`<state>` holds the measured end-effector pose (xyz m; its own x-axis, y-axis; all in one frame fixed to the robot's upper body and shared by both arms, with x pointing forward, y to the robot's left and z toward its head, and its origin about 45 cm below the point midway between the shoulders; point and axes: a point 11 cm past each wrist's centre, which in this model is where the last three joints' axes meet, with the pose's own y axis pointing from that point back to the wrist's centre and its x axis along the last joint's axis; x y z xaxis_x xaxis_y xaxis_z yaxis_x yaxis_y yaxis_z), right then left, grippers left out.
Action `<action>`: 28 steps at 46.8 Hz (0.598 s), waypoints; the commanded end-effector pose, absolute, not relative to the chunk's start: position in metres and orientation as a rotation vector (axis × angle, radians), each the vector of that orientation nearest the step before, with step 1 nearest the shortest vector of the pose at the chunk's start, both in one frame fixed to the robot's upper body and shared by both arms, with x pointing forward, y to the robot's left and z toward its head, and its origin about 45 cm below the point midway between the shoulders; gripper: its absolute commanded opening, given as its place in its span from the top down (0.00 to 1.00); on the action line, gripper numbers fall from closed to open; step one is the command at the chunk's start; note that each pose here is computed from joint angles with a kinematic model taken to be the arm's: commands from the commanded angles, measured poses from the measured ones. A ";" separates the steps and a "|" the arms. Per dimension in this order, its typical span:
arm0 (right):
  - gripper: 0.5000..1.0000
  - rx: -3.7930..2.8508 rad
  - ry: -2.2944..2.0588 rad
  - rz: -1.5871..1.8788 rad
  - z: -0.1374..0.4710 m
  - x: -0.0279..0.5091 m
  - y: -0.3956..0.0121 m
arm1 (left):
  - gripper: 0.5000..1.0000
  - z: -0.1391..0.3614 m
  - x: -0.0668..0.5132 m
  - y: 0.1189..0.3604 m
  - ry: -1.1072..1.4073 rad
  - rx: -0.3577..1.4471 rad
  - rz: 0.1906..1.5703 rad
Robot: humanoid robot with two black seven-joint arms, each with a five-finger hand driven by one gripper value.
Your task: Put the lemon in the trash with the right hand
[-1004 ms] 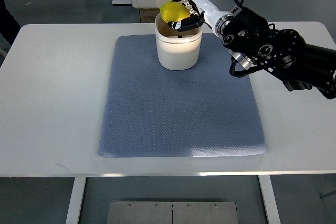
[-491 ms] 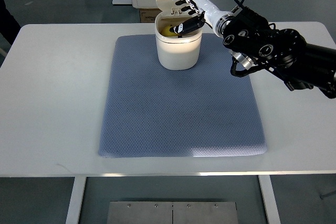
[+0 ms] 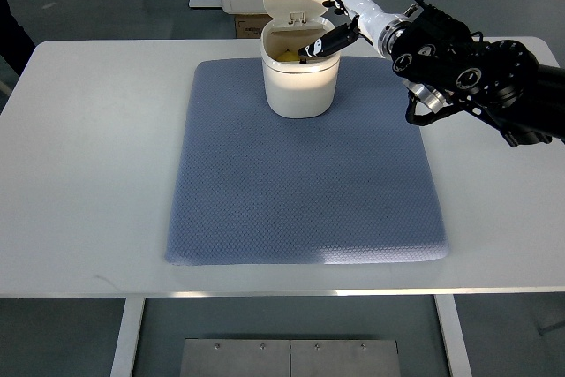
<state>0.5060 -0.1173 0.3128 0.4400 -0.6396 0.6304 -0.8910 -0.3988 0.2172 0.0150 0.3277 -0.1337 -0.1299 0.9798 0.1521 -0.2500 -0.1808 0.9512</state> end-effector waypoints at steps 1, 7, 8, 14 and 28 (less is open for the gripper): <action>0.03 2.174 -1.272 0.603 0.315 0.501 -0.125 | 0.00 -0.134 0.015 0.328 1.002 1.074 1.527; 0.00 2.176 -1.279 0.566 0.322 0.495 -0.151 | 0.00 -0.134 0.015 0.328 1.002 1.075 1.526; 0.00 2.176 -1.280 0.560 0.323 0.493 -0.155 | 0.00 -0.134 0.015 0.328 1.002 1.074 1.527; 0.00 2.166 -1.325 0.510 0.331 0.486 -0.192 | 0.00 -0.134 0.015 0.328 1.002 1.075 1.526; 0.00 2.132 -1.552 0.428 0.348 0.487 -0.262 | 0.00 -0.134 0.015 0.327 1.003 1.073 1.526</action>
<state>0.4875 -0.2508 0.3482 0.3381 -0.7713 0.5393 -0.9411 -0.2701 0.2036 0.0150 0.3277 -0.1337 -0.1298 0.9798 0.1521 -0.2498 -0.1808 0.9513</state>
